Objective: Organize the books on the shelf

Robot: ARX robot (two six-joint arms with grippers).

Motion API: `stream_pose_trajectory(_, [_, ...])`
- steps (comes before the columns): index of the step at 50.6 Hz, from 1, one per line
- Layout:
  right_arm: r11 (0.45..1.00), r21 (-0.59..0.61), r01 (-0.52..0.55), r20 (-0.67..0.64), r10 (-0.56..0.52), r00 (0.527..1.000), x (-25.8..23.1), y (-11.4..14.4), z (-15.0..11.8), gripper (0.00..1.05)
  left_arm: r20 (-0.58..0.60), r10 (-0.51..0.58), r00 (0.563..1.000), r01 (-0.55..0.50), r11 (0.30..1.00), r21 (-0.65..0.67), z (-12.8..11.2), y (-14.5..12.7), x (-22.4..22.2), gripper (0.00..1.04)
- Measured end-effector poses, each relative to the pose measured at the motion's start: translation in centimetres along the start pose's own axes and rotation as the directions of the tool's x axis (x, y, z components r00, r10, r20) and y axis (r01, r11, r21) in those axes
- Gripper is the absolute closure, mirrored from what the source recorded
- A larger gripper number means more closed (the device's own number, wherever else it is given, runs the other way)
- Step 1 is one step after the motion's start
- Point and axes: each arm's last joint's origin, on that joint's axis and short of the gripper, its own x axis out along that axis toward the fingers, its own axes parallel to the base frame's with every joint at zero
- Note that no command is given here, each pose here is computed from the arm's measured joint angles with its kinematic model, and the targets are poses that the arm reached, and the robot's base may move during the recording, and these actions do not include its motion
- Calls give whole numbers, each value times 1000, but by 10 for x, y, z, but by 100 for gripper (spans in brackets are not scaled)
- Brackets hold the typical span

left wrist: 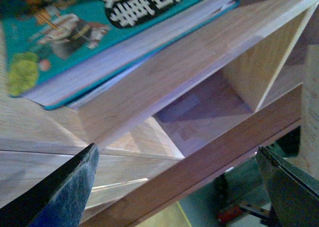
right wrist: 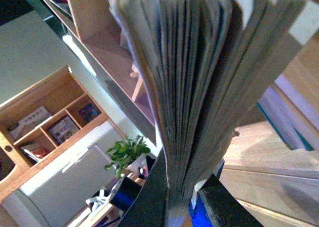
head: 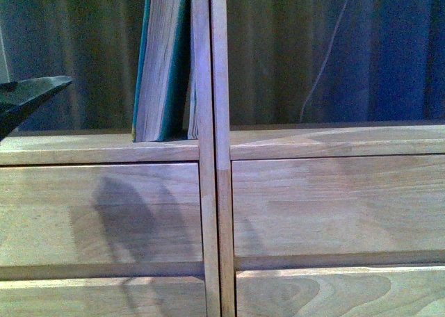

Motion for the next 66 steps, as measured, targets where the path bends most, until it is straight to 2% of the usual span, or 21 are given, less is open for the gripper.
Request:
stream_pose_trajectory(6, [1000, 31, 7, -54, -5, 999, 22, -13, -18, 97, -23, -70, 997, 69, 997, -40, -8, -10, 22, 7])
stream_pose_trajectory(18, [996, 86, 34, -79, -28, 996, 47, -34, -40, 97, -42, -177, 983, 177, 984, -21, -19, -30, 38, 7])
stream_pose_trajectory(28, [992, 123, -11, -141, 28, 990, 58, -26, -62, 97, -62, -193, 979, 192, 981, -15, -27, -33, 45, 7])
stream_pose_trajectory(40, [989, 143, -25, -149, 47, 988, 60, -20, -72, 97, -41, -174, 984, 174, 985, -4, -25, -28, 50, 8])
stream_pose_trajectory(43, [988, 155, -15, -150, 38, 988, 60, -21, -75, 97, -31, -169, 985, 169, 986, -6, -25, -28, 51, 20])
stream_pose_trajectory(52, [986, 169, -5, -152, 31, 988, 61, -22, -79, 97, -7, -179, 984, 179, 984, -7, -25, -30, 53, 41])
stream_pose_trajectory(58, [983, 186, -4, -166, 35, 986, 63, -20, -87, 97, 15, -187, 982, 188, 982, -8, -26, -33, 54, 62])
stream_pose_trajectory(62, [980, 199, -11, -192, 50, 980, 63, -18, -93, 82, 34, -187, 982, 187, 982, -16, -25, -36, 54, 76])
stream_pose_trajectory(66, [977, 211, -18, -222, 66, 973, 62, -16, -100, 73, 47, -188, 981, 189, 982, -17, -24, -38, 53, 84])
